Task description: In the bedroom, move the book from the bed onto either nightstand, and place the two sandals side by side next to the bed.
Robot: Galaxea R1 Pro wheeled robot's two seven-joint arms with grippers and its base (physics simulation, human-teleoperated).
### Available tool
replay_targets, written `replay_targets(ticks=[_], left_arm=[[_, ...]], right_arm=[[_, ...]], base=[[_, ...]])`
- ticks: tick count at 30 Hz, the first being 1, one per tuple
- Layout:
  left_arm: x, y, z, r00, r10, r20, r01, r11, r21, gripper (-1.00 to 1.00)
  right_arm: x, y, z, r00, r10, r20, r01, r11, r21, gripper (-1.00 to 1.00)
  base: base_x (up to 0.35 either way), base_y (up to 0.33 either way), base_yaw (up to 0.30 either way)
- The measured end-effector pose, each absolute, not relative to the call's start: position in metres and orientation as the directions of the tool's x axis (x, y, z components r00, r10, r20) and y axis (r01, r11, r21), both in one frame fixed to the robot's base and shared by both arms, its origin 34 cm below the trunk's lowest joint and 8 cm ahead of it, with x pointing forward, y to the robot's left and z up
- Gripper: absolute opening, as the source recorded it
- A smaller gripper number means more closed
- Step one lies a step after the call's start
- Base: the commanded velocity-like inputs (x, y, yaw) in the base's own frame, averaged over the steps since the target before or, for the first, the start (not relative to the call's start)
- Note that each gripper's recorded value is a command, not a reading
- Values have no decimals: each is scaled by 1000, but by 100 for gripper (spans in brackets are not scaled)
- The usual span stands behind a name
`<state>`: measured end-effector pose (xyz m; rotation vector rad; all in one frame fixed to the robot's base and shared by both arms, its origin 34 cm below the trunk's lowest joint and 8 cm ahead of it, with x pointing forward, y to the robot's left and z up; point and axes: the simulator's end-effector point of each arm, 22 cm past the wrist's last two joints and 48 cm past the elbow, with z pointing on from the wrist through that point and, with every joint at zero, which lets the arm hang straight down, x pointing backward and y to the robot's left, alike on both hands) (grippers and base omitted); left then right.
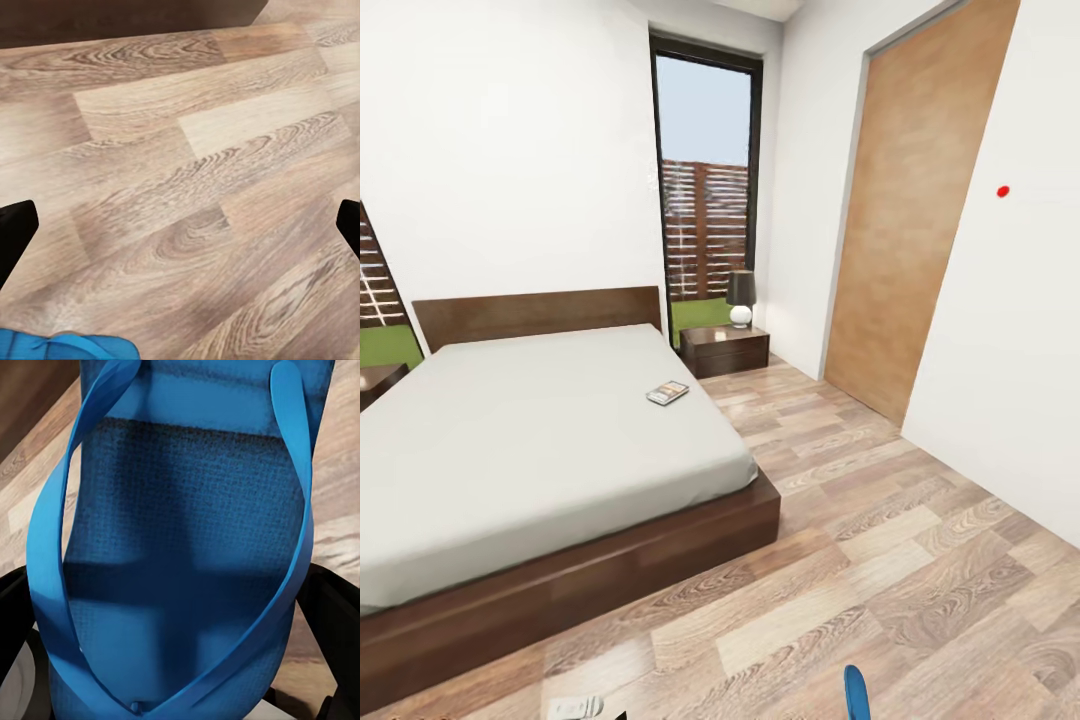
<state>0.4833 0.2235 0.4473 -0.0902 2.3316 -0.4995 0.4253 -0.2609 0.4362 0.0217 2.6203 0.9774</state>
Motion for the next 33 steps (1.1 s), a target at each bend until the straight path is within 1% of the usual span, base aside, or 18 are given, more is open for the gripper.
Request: replay_targets(ticks=[5, 15, 33], left_arm=[[484, 223, 447, -725, -208, -656, 79, 922, -380, 100], [483, 223, 447, -725, -208, -656, 80, 922, -379, 100], [483, 223, 447, -725, -208, -656, 80, 922, -380, 100]], right_arm=[[425, -261, 436, -941, 132, -311, -104, 763, 638, -100], [425, -261, 436, -941, 132, -312, -104, 763, 638, -100], [425, -261, 436, -941, 132, -312, -105, 763, 638, -100]], base=[[-223, 0, -1], [-33, 0, -16], [-1, 0, -251]])
